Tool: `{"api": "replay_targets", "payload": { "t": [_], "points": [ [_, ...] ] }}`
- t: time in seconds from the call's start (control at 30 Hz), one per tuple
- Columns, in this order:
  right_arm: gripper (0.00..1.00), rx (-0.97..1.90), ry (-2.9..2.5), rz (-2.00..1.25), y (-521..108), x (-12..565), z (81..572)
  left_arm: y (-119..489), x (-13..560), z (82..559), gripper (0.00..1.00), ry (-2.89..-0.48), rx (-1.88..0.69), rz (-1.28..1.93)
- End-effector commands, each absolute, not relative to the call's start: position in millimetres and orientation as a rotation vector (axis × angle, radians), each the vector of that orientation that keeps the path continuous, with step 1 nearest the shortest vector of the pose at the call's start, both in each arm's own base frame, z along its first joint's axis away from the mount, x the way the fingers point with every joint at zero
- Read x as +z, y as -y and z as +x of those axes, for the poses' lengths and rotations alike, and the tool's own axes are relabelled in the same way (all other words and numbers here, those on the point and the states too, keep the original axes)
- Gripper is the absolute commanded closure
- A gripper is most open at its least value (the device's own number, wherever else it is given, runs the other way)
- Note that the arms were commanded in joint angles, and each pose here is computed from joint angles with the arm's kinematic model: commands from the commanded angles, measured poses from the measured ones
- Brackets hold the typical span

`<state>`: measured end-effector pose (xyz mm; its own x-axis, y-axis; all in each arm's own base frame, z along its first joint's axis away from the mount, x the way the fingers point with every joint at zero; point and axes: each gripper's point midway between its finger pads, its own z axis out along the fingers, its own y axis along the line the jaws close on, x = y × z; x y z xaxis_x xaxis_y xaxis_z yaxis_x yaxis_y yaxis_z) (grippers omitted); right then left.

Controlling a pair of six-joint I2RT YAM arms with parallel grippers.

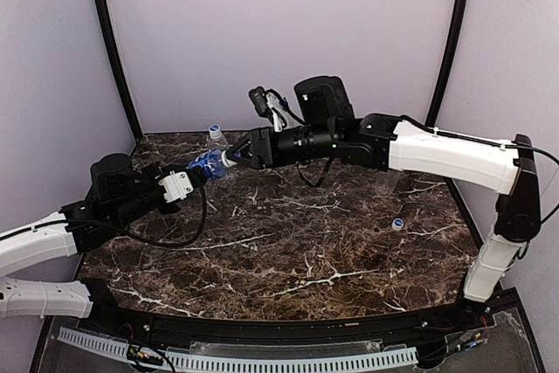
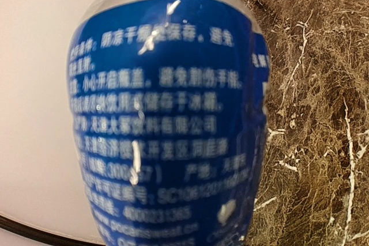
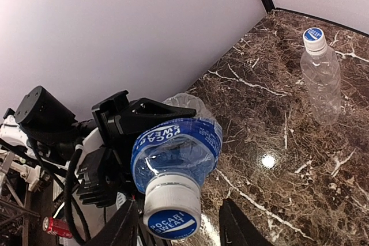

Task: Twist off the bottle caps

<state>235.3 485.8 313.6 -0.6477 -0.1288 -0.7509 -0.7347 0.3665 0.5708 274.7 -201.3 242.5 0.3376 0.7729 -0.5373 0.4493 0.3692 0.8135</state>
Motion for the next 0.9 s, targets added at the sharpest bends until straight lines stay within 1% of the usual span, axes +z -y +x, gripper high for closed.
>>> {"api": "replay_targets", "payload": {
  "t": [0.0,0.17,0.27,0.3,0.43,0.5,0.57,0.6,0.63,0.7,0.73,0.77,0.8,0.83,0.87],
  "points": [
    [0.55,1.311,-1.982,-0.757,-492.5,321.6,234.9,201.4,239.1,272.7,0.8,-1.29,0.302,1.262],
    [0.54,1.324,-1.989,-0.769,-494.2,318.4,233.0,201.4,238.7,272.9,0.8,-1.287,0.305,1.262],
    [0.55,1.335,-2.0,-0.779,-496.9,314.3,231.9,201.4,239.1,272.9,0.8,-1.286,0.305,1.261],
    [0.57,1.34,-1.999,-0.784,-497.8,314.8,231.2,201.5,239.6,272.9,0.8,-1.285,0.305,1.26],
    [0.71,1.352,-1.999,-0.8,-500.1,313.9,229.2,201.3,240.1,273.1,0.8,-1.285,0.307,1.259],
    [0.8,1.347,-1.994,-0.804,-499.4,314.7,229.2,201.2,239.9,272.9,0.8,-1.286,0.306,1.26],
    [0.95,1.325,-1.984,-0.803,-496.0,316.8,230.4,201.3,238.7,272.0,0.8,-1.289,0.299,1.262],
    [1.0,1.313,-1.975,-0.808,-493.9,318.2,230.3,202.3,236.2,270.1,0.8,-1.295,0.283,1.271],
    [1.0,1.298,-1.961,-0.823,-491.9,319.6,229.9,203.5,234.9,268.4,0.81,-1.296,0.269,1.278],
    [1.0,1.279,-1.879,-0.936,-489.0,326.3,221.1,209.3,226.5,258.8,0.81,-1.309,0.195,1.329],
    [1.0,1.273,-1.825,-1.024,-488.3,329.0,212.1,216.5,211.3,244.2,0.81,-1.322,0.1,1.414],
    [1.0,1.251,-1.754,-1.132,-486.6,331.5,201.2,220.0,209.0,236.7,0.82,-1.326,0.05,1.45],
    [1.0,1.202,-1.672,-1.25,-483.9,333.3,187.9,225.4,194.3,218.5,0.84,-1.347,-0.064,1.531],
    [1.0,1.135,-1.583,-1.383,-481.6,330.4,171.8,232.2,194.3,205.3,0.85,-1.331,-0.158,1.57],
    [1.0,1.052,-1.468,-1.536,-478.5,323.8,152.6,230.3,183.1,193.8,0.86,-1.377,-0.218,1.615]
  ]
}}
